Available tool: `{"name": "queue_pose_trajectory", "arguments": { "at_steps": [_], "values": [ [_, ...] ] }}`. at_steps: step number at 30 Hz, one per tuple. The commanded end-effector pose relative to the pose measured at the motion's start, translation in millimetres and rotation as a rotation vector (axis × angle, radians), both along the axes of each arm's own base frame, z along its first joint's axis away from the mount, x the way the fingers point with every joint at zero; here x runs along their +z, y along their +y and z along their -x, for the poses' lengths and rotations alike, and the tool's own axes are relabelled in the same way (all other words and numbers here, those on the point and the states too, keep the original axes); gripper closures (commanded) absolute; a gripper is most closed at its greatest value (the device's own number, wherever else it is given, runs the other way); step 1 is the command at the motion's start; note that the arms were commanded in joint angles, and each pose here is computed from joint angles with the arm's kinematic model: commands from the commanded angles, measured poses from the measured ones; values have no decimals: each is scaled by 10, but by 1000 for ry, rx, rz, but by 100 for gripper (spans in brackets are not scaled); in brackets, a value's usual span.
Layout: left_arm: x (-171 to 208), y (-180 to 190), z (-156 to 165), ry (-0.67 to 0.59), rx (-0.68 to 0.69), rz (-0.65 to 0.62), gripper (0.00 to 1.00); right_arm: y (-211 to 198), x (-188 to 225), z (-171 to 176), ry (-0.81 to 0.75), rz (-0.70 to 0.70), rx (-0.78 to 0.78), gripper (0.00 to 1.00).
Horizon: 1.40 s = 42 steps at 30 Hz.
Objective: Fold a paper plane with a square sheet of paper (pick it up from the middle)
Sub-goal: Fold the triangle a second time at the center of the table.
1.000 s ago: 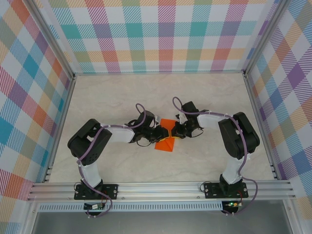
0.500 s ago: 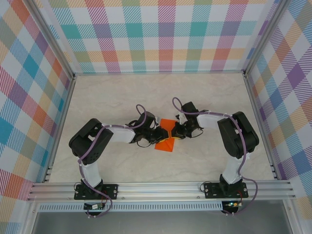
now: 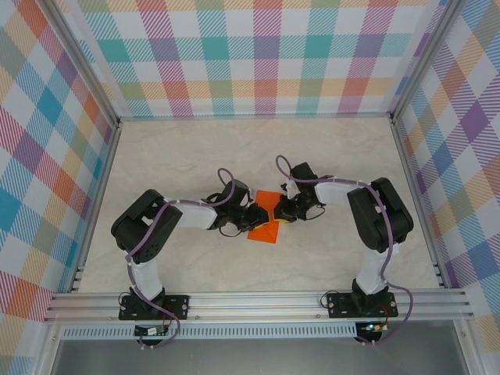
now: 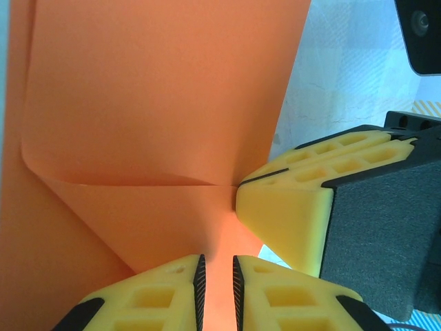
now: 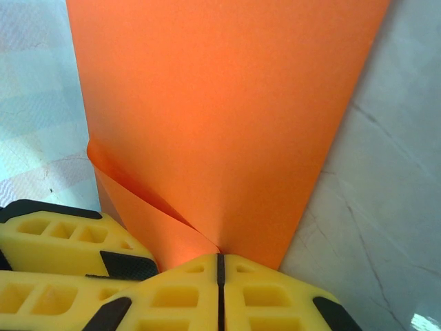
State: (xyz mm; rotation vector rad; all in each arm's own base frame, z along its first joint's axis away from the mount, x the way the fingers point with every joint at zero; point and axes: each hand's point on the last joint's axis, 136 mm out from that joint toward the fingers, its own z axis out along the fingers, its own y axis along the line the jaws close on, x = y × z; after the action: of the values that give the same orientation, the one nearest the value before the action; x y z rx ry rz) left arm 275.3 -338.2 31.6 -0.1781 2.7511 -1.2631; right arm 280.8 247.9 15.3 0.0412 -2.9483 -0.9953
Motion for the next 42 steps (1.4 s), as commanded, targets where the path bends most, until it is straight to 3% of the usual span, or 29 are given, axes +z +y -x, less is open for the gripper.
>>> {"name": "queue_pose_trajectory", "arguments": {
  "at_steps": [1,17,25,33,42],
  "values": [
    [-181,46,108,37,-13,-48,80,19,-26,-14,-3,-2,22,92],
    [-299,105,140,64,-2,-87,80,-28,-7,-43,-14,32,7,90],
    [-343,141,165,77,2,-106,82,-247,359,-137,-144,114,-94,74],
    [-348,151,162,78,8,-110,83,-30,303,41,-77,6,-18,88],
    [-320,160,154,72,13,-113,84,63,112,49,-26,6,13,91]
  ]
}}
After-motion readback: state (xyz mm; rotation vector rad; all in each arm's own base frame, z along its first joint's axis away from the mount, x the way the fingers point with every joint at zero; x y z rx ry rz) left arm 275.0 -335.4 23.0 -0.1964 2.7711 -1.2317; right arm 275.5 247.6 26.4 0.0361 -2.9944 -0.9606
